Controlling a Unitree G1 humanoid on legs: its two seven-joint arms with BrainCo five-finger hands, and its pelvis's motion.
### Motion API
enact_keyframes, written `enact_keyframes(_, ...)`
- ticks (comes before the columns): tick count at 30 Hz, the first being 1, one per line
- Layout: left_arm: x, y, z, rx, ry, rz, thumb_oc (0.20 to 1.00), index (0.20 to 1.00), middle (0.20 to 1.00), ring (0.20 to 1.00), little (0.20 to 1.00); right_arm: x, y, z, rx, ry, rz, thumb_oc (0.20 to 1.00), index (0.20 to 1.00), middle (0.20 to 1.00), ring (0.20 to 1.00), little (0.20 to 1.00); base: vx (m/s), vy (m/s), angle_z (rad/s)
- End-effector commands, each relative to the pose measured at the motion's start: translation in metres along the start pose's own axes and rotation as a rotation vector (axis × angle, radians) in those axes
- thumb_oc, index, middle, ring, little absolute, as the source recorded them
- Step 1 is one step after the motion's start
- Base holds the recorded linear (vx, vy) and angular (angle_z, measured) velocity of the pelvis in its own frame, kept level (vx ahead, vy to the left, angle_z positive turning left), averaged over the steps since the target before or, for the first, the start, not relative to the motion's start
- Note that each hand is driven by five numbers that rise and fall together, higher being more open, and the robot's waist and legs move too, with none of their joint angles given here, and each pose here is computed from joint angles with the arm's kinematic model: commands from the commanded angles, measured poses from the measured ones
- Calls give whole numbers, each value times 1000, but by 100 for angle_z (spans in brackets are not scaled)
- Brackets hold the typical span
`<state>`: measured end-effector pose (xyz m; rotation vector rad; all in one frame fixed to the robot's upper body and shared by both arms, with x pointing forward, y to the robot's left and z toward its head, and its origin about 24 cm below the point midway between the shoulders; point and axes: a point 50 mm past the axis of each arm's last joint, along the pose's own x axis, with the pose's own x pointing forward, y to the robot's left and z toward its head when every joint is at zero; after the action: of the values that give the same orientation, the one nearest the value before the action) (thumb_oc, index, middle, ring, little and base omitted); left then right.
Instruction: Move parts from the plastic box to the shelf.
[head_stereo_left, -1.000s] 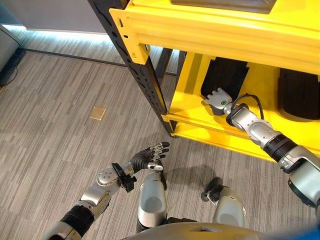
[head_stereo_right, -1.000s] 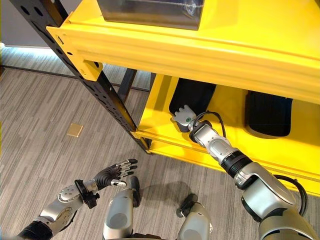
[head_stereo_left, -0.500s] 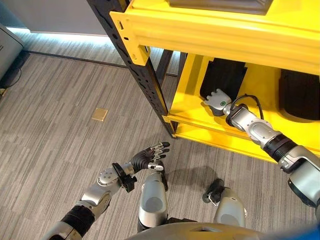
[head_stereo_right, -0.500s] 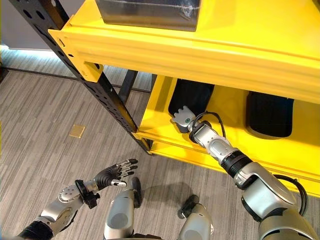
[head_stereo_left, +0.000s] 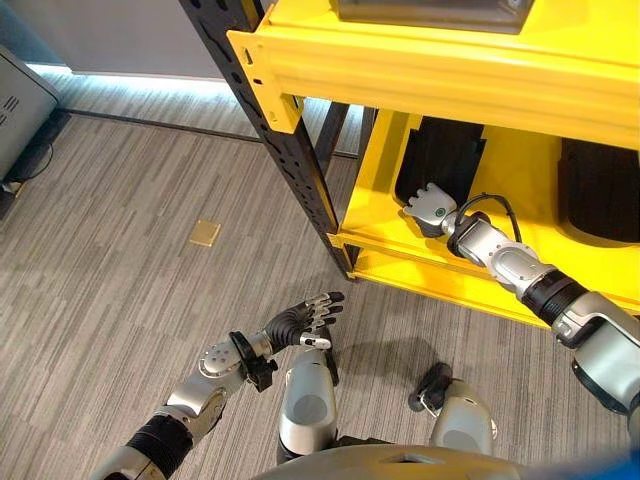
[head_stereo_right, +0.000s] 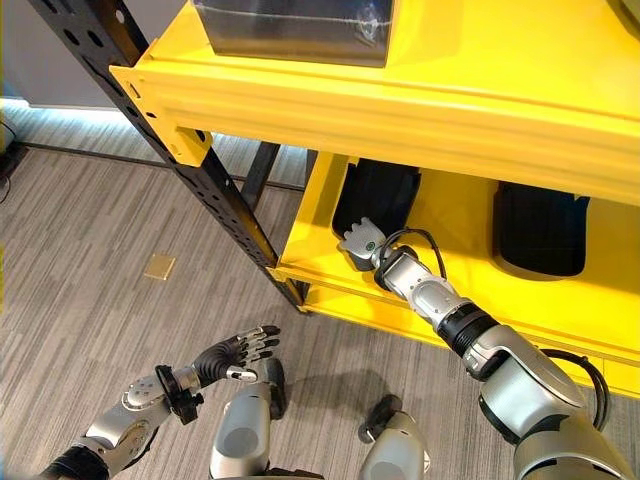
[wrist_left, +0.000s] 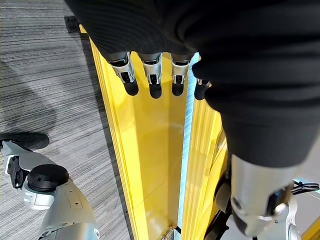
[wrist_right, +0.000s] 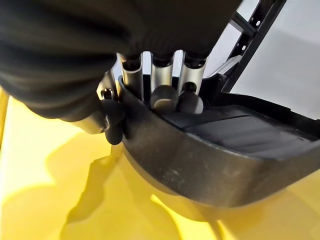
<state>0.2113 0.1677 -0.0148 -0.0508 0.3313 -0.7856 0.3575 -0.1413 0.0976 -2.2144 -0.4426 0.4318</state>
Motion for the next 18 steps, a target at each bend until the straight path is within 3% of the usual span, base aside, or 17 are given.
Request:
enact_keyframes(1,8,-14,9,61,-45,-99,1000,1000,1000,1000,1000,15,-26,-13,-76,20,-62,200,200,200,200,200,0,0,0)
enact_keyframes(18,8,-16,9,77,-38,-121,1000,1000,1000,1000,1000,12,-8,-23,-105,85,3,200,200,200,200,200,5,0,4)
